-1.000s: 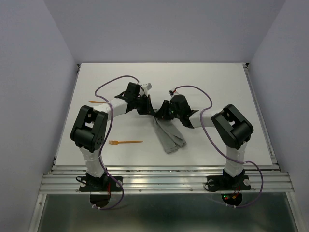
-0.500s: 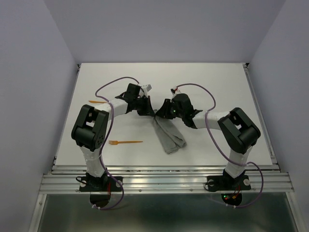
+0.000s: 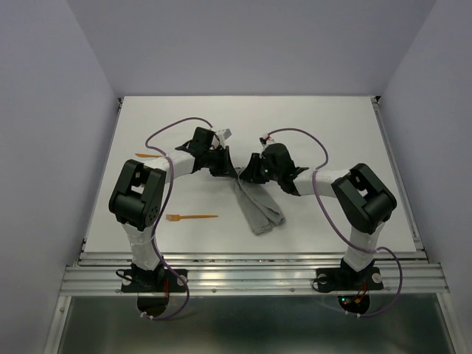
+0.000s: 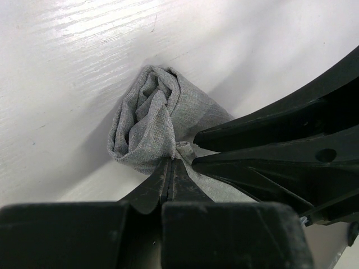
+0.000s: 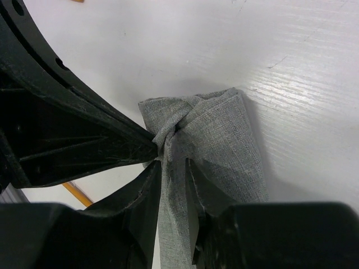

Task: Fold the napkin into a case and place the utensils inside
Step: Grasp the top corner of the smaller rectangle folded napkin from the folded napkin.

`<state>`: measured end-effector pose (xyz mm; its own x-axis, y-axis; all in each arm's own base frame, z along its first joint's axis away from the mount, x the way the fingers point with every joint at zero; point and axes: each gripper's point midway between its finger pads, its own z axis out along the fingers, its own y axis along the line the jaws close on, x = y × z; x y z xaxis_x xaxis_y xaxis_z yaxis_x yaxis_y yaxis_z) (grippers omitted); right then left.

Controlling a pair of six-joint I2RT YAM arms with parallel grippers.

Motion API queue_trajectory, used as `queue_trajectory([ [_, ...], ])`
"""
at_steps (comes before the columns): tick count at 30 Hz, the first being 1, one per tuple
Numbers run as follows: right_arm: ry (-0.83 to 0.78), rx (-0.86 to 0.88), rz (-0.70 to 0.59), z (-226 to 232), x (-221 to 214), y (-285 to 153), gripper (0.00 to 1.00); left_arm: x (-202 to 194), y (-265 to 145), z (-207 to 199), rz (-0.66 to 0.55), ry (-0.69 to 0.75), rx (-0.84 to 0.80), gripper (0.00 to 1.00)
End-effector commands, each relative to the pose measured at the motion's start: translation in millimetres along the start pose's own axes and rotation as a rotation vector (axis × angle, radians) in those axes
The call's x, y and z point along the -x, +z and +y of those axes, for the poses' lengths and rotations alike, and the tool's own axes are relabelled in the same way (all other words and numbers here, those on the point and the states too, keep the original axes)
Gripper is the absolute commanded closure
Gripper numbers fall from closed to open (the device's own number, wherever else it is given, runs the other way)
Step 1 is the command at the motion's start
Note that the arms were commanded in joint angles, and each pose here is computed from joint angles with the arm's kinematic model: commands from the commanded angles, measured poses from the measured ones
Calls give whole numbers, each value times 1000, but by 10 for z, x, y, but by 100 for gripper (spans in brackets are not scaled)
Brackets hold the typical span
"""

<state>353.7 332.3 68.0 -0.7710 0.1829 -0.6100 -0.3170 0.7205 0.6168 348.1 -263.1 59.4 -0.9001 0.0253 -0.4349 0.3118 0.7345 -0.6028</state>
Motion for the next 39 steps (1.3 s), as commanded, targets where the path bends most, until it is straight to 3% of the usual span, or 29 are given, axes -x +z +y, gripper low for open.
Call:
queue_trajectory([
  [1, -42, 50, -7, 141, 113, 65, 71, 79, -62, -105, -24, 14, -43, 100],
  [13, -45, 71, 32, 156, 64, 165, 82, 101, -77, -146, -26, 16, -57, 100],
  [18, -39, 56, 37, 112, 43, 198, 99, 111, -80, -163, -27, 19, -64, 100],
  [32, -30, 31, -52, 173, 364, 342, 99, 102, -108, -239, -22, 37, -99, 100],
  [39, 1, 71, -56, 111, 217, 417, 99, 105, -94, -189, -21, 27, -88, 100],
])
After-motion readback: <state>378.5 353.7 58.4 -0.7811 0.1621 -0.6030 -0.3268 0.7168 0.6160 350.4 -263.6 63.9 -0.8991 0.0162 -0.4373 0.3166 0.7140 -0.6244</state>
